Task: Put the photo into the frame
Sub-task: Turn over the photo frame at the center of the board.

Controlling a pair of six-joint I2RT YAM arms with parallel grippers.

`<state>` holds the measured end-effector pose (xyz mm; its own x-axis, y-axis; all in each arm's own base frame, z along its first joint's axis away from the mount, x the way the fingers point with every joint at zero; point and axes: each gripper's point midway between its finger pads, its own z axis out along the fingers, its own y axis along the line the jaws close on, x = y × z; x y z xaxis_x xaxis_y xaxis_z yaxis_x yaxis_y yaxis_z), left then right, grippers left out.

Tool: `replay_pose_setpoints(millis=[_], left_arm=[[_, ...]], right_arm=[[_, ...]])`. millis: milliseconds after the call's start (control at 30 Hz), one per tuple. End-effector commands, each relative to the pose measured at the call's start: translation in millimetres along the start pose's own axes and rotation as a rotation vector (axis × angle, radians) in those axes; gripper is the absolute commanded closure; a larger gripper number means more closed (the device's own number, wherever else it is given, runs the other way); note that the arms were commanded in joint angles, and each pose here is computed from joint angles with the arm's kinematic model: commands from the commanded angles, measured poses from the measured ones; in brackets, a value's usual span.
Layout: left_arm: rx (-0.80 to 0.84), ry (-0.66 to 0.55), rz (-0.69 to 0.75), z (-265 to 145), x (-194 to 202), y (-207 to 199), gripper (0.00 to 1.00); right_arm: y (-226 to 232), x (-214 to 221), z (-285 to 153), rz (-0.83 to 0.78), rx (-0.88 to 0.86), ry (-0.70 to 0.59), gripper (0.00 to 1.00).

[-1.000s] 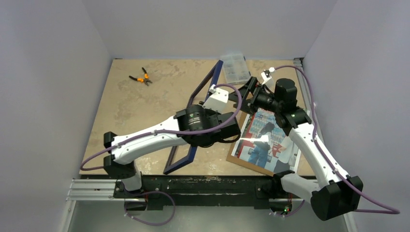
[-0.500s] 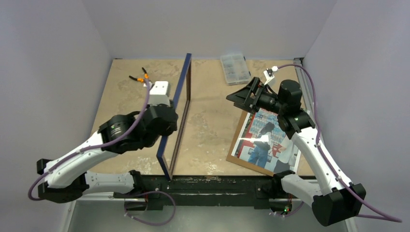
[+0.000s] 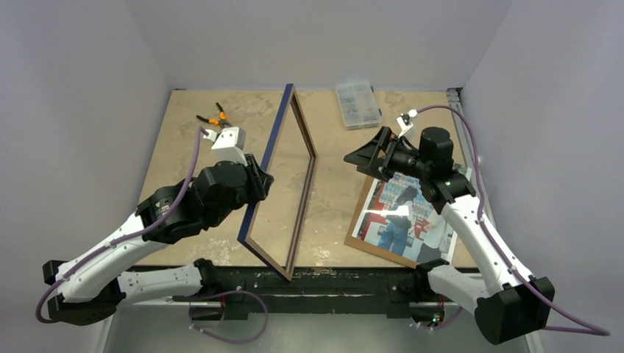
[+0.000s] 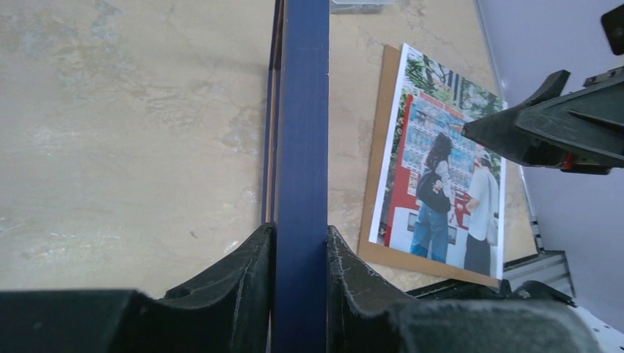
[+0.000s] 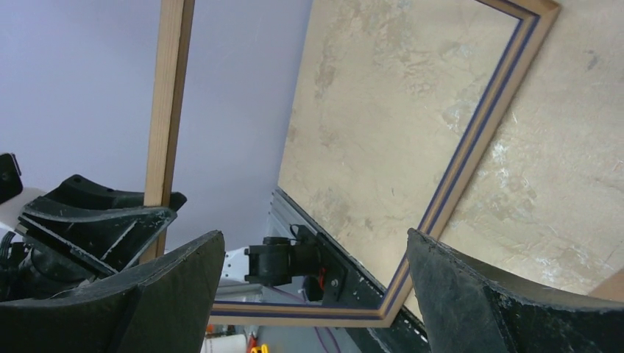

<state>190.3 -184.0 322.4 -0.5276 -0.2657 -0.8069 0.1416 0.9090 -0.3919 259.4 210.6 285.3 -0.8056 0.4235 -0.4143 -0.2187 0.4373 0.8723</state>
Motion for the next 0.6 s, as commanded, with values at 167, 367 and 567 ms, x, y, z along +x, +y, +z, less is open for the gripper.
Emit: replay_pose_setpoints(millis=[167, 367, 567], left_arm=[[0.020, 0.001, -0.145, 14.7, 11.3, 2.1, 1.00], [-0.190, 0.037, -0.151, 28.5, 32.0, 46.3, 1.00], [-0.330, 0.064, -0.124, 36.5, 51.7, 85.3, 1.00]], right_arm=[[-18.8, 3.8, 0.1, -0.034, 0.053, -0.003, 0.08], [-52.5, 10.0, -1.5, -0.067, 0.190, 0.013, 0.08], [-95.9, 25.5, 0.1, -0.092, 0.339, 0.077, 0.09]])
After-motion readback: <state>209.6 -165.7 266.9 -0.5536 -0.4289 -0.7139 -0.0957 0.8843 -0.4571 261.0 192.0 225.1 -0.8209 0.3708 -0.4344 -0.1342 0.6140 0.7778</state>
